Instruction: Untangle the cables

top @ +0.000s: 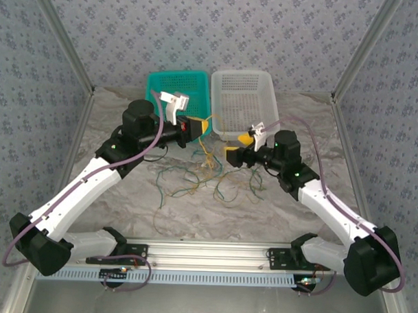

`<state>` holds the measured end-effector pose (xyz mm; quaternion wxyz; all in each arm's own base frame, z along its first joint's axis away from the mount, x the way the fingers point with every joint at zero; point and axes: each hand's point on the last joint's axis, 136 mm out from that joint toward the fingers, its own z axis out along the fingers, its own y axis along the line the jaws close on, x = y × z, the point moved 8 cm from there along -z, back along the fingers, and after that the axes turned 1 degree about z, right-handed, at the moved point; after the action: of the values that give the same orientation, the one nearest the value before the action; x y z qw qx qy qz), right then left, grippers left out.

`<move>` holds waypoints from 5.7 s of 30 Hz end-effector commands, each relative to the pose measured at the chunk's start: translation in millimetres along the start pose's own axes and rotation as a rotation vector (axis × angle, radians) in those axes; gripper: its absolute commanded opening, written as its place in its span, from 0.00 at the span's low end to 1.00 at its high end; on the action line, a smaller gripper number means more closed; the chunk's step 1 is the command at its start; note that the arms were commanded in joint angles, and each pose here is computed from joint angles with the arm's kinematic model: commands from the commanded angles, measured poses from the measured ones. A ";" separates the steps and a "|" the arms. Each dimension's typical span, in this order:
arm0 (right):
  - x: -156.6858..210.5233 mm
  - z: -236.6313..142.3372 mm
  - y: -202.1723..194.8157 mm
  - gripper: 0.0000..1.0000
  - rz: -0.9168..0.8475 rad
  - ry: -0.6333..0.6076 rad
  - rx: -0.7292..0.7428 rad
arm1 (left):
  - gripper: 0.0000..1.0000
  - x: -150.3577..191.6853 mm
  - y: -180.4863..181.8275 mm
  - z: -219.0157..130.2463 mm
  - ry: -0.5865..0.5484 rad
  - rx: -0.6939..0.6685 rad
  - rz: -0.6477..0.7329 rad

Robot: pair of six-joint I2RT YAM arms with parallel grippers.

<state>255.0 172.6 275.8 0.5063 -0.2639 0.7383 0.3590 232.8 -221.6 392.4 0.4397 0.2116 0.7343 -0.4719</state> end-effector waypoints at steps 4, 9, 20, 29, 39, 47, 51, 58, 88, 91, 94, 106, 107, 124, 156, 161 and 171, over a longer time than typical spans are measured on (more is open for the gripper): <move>-13.7 17.5 4.0 0.85 -0.070 -0.025 -0.103 | 0.00 -1.8 -5.1 -2.5 -0.022 0.041 0.025; -13.7 30.2 2.1 0.61 -0.073 -0.027 -0.045 | 0.00 1.6 -3.4 -3.7 -0.023 0.036 0.020; -18.3 11.1 -2.4 0.00 -0.062 -0.021 0.061 | 0.00 7.6 7.7 -11.9 -0.055 -0.073 0.035; -13.1 -3.8 -3.2 0.00 -0.015 0.027 0.074 | 0.00 11.4 19.4 -14.5 -0.074 -0.163 0.043; -5.5 -3.9 2.3 0.03 0.014 0.081 0.026 | 0.00 18.5 25.7 -11.6 -0.058 -0.182 0.050; -0.3 7.9 8.9 0.00 0.015 0.094 -0.001 | 0.00 23.2 13.9 -3.0 -0.028 -0.074 0.075; -2.7 4.3 7.6 0.00 0.007 0.063 0.029 | 0.00 22.9 12.8 -3.1 -0.031 -0.073 0.088; -4.7 -14.7 2.8 0.00 -0.003 0.020 0.101 | 0.00 25.3 23.0 -6.8 -0.048 -0.158 0.085; -24.2 -0.3 9.8 0.62 -0.109 -0.004 -0.065 | 0.00 35.1 6.0 4.2 0.039 0.069 0.172; -27.3 9.6 6.3 0.52 -0.135 0.000 -0.077 | 0.00 35.4 4.2 3.7 0.039 0.073 0.175; -28.5 17.9 2.4 0.45 -0.144 0.008 -0.087 | 0.00 36.7 3.4 2.6 0.040 0.074 0.173; -24.3 27.8 -5.3 0.40 -0.143 0.020 -0.097 | 0.00 39.9 4.1 1.5 0.027 0.078 0.166; -24.3 27.6 -6.6 0.35 -0.143 0.019 -0.090 | 0.00 40.0 3.6 1.9 0.027 0.082 0.166; -34.7 13.7 -2.7 0.00 -0.025 0.020 -0.053 | 0.26 39.5 12.5 -2.0 -0.015 -0.008 0.162; -67.7 -30.2 76.8 0.00 -0.151 0.076 -0.551 | 0.55 57.6 15.3 -48.5 -0.272 0.124 0.439; -68.5 -22.4 79.9 0.00 -0.146 0.093 -0.617 | 0.62 62.6 11.8 -31.2 -0.229 0.143 0.571; -75.7 -11.0 70.7 0.00 -0.085 0.100 -0.563 | 0.65 71.7 -7.3 -1.0 -0.176 0.275 0.652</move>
<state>215.7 205.6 360.5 0.3897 -0.4520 0.6177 0.5122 197.4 -223.4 299.9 0.5557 0.4214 0.5876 -0.4103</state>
